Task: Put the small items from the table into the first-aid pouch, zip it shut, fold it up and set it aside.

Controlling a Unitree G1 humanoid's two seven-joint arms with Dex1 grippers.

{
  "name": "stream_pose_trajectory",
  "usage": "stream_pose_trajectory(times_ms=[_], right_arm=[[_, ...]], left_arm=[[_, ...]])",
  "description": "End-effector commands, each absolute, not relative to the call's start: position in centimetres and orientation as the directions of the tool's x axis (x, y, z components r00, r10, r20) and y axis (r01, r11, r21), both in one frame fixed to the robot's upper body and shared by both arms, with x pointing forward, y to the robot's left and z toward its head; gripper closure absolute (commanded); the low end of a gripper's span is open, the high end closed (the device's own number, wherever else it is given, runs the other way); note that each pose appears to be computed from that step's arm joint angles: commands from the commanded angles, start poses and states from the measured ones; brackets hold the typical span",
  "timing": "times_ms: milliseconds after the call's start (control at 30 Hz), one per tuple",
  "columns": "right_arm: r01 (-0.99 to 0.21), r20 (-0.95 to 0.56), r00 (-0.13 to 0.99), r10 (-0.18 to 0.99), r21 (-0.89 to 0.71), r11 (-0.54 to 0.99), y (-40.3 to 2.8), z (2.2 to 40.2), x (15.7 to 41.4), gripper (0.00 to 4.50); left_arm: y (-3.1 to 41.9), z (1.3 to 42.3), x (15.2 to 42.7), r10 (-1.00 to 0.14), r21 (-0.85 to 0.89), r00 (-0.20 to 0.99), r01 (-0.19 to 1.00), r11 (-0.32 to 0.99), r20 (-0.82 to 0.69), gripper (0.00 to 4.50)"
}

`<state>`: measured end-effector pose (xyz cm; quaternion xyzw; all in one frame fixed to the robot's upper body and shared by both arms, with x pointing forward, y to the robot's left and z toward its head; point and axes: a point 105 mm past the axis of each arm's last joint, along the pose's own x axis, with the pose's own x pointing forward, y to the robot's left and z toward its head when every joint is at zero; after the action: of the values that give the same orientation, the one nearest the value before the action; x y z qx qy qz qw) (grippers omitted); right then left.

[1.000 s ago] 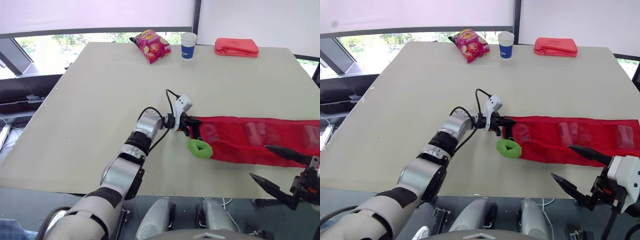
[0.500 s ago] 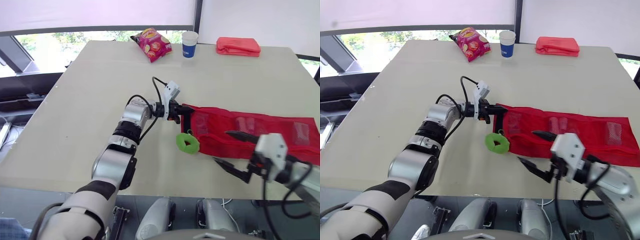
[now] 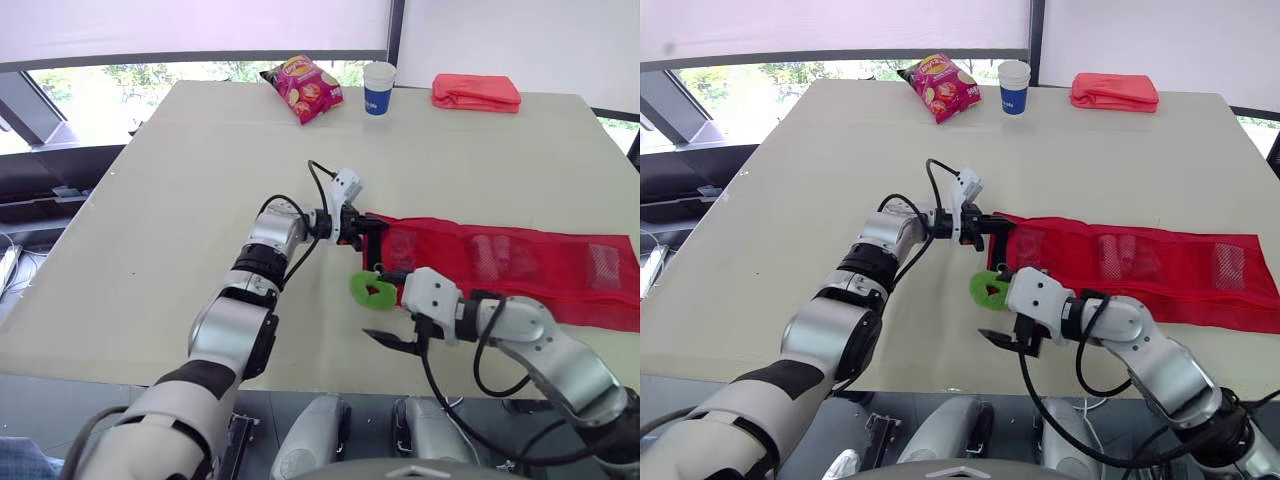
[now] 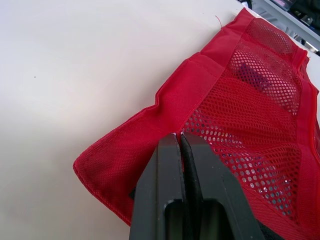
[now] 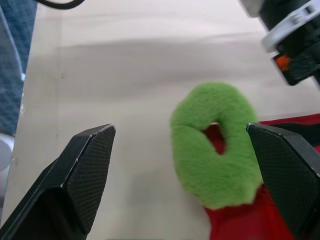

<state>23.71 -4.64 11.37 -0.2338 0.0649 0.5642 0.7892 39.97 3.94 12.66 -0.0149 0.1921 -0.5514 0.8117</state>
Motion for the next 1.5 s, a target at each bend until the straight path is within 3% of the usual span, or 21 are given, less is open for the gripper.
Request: stream_pose_trajectory(times_ms=[33, 100, 200, 433, 767, 933, 1033, 1133, 1167, 1500], right_arm=[[-0.925, -0.376, 0.337, 0.863, -0.304, 0.229, -4.3, 11.2, 23.6, 0.0], [-0.918, -0.392, 0.355, 0.849, -0.317, 0.238, -4.4, 10.8, 24.0, 0.0], [-0.899, -0.401, 0.393, 0.827, -0.357, 0.254, -4.4, 10.1, 24.8, 0.73], [-0.878, -0.335, 0.437, 0.835, -0.36, 0.315, -4.2, 11.2, 25.3, 4.44], [-0.861, -0.231, 0.5, 0.835, -0.239, 0.449, -5.5, 13.1, 25.3, 4.48], [-0.882, -0.3, 0.452, 0.84, -0.291, 0.37, -5.3, 12.2, 24.5, 4.48], [-0.907, -0.342, 0.399, 0.851, -0.286, 0.31, -4.8, 11.6, 23.8, 3.63], [-0.9, -0.329, 0.41, 0.851, -0.295, 0.32, -4.1, 11.7, 24.2, 2.06], [-0.902, -0.336, 0.408, 0.849, -0.293, 0.318, -3.8, 11.5, 24.3, 1.86], [-0.896, -0.496, 0.443, 0.747, -0.268, 0.353, -3.6, 8.7, 25.6, 1.86]], left_arm=[[3.5, 14.1, 40.3, -0.91, -0.211, 0.324, 0.901, 0.38, -0.258, 4.44], [3.5, 14.1, 40.3, -0.91, -0.214, 0.324, 0.899, 0.381, -0.258, 4.44], [3.4, 14.0, 40.3, -0.91, -0.218, 0.321, 0.899, 0.38, -0.261, 4.5], [3.3, 13.8, 40.2, -0.91, -0.214, 0.316, 0.902, 0.376, -0.268, 4.5], [3.6, 13.4, 40.2, -0.906, -0.194, 0.317, 0.906, 0.376, -0.279, 4.5], [3.8, 13.1, 40.2, -0.903, -0.191, 0.322, 0.904, 0.382, -0.285, 4.5], [3.9, 13.0, 40.2, -0.902, -0.19, 0.323, 0.903, 0.384, -0.288, 4.5], [3.9, 13.0, 40.2, -0.901, -0.19, 0.322, 0.904, 0.384, -0.291, 4.5], [4.0, 12.9, 40.2, -0.9, -0.19, 0.322, 0.903, 0.385, -0.293, 4.5], [4.3, 12.6, 40.0, -0.897, -0.19, 0.318, 0.903, 0.385, -0.306, 4.5]])
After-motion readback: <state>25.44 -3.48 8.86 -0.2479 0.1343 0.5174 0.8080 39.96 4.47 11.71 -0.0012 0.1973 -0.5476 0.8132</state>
